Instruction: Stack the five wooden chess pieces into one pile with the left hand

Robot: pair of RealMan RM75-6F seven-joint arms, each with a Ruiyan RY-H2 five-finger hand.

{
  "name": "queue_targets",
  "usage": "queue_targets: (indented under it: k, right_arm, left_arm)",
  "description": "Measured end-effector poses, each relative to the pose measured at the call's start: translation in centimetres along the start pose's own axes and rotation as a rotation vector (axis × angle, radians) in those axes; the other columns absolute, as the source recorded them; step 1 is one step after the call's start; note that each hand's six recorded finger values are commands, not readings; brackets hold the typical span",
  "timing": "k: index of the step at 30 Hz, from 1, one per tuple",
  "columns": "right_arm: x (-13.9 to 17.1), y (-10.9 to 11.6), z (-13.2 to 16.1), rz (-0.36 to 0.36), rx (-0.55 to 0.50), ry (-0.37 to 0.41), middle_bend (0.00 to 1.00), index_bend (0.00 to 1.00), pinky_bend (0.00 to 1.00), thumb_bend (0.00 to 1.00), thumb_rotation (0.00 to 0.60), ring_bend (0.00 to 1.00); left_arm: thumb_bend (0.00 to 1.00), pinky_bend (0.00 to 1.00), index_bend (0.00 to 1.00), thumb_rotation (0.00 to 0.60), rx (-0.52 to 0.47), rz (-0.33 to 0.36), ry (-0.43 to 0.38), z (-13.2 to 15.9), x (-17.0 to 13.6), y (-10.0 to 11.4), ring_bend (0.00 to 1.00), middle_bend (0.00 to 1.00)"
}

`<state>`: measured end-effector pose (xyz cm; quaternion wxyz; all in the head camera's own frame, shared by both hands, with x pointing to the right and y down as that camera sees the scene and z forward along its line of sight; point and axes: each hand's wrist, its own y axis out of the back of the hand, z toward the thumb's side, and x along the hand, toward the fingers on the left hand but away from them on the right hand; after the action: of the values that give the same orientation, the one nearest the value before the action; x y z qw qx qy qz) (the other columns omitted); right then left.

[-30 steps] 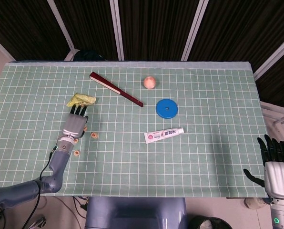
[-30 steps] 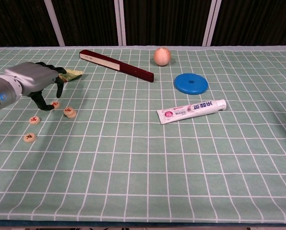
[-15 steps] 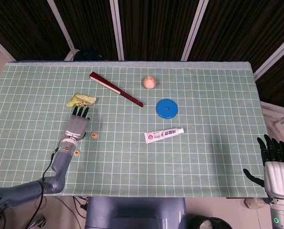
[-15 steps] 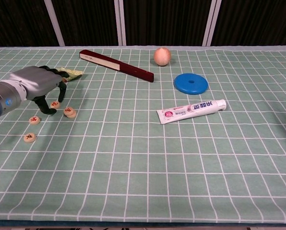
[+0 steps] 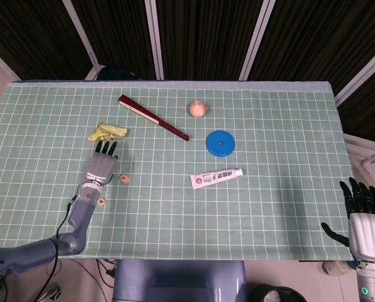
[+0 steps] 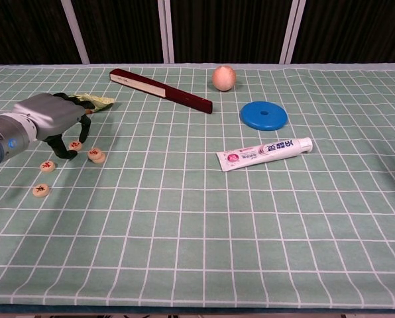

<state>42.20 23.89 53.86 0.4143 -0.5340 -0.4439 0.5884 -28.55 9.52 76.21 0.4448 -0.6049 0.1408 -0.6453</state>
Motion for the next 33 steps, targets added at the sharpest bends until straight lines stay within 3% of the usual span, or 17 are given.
queue_targets:
  k: [10, 26, 33]
  right_arm:
    - [0.0, 0.1, 0.0, -0.003, -0.002, -0.001, 0.01, 0.05, 0.0, 0.23, 0.6, 0.0]
    - [0.0, 0.1, -0.1, -0.003, -0.002, -0.003, 0.01, 0.05, 0.0, 0.23, 0.6, 0.0]
    - [0.0, 0.1, -0.1, -0.004, -0.003, -0.005, 0.01, 0.05, 0.0, 0.23, 0.6, 0.0]
  left_arm:
    - [0.31, 0.0, 0.51, 0.6, -0.002, 0.016, -0.003, 0.1, -0.2, 0.7, 0.0, 0.0]
    - [0.31, 0.0, 0.51, 0.6, -0.025, 0.079, -0.074, 1.1, -3.0, 5.1, 0.0, 0.0]
    - [0.31, 0.0, 0.51, 0.6, -0.006, 0.069, -0.099, 1.9, -3.7, 5.1, 0.0, 0.0]
